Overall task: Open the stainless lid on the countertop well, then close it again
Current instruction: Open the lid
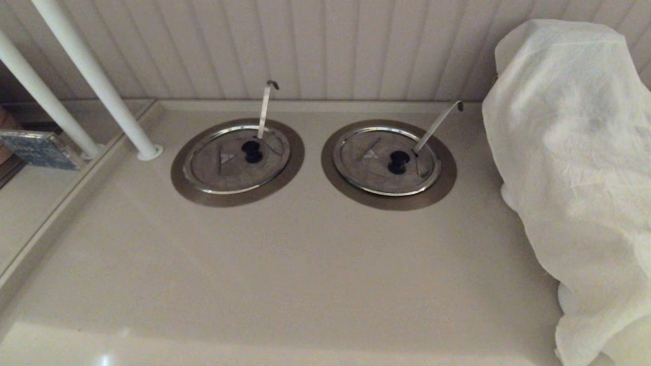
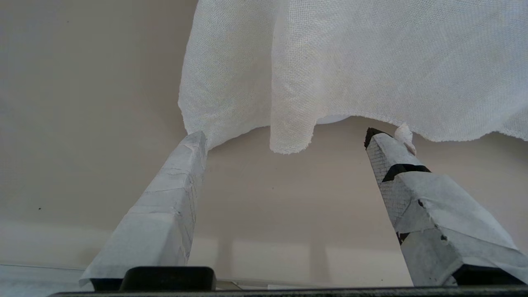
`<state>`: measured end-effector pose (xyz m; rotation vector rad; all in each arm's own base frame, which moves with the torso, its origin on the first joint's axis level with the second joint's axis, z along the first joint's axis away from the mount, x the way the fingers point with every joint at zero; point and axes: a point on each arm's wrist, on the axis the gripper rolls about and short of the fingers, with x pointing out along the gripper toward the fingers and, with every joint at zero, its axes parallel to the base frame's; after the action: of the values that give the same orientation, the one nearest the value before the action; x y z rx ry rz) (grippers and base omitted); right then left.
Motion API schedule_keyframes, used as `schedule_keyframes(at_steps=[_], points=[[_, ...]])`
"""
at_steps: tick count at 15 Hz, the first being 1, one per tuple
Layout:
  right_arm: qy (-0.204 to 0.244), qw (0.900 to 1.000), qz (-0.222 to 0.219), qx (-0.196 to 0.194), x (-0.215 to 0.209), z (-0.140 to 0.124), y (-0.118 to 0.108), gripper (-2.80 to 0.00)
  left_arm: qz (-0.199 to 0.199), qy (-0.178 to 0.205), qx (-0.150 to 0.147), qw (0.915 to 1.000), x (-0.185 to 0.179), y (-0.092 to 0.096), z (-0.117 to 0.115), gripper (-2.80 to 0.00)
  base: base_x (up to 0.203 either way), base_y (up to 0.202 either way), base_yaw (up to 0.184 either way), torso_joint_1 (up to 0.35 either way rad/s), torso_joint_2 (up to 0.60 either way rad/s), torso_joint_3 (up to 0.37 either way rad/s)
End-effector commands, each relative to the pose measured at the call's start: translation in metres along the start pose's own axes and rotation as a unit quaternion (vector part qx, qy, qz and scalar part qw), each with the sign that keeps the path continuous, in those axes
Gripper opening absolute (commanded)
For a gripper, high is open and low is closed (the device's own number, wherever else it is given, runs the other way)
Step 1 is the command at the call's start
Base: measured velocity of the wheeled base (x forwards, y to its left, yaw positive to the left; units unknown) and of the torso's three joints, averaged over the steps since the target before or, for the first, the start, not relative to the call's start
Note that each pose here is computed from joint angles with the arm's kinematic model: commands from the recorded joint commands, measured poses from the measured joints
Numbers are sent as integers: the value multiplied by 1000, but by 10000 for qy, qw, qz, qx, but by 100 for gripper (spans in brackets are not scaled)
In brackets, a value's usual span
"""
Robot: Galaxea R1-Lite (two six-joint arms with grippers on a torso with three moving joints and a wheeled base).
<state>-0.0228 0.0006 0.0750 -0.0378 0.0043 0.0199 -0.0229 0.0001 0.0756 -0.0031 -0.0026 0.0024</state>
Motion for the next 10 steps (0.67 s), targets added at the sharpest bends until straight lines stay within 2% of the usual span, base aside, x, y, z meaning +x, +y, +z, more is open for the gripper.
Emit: schedule_keyframes(at_steps=[1, 7, 8, 10], points=[[0, 10000, 1, -8, 0, 0, 0, 0, 11, 13, 0, 10000, 0, 0, 0, -280, 0, 0, 0, 0, 0, 0], [-1, 10000, 8, -3, 0, 0, 0, 0, 4, -11, 16, 10000, 0, 0, 1, -280, 0, 0, 0, 0, 0, 0], [0, 10000, 1, -2, 0, 0, 0, 0, 19, -159, 14, 9999, -2, 0, 9, -280, 0, 0, 0, 0, 0, 0], [0, 10000, 1, -2, 0, 0, 0, 0, 22, -816, -2, 9967, -19, 0, 54, -280, 0, 0, 0, 0, 0, 0]])
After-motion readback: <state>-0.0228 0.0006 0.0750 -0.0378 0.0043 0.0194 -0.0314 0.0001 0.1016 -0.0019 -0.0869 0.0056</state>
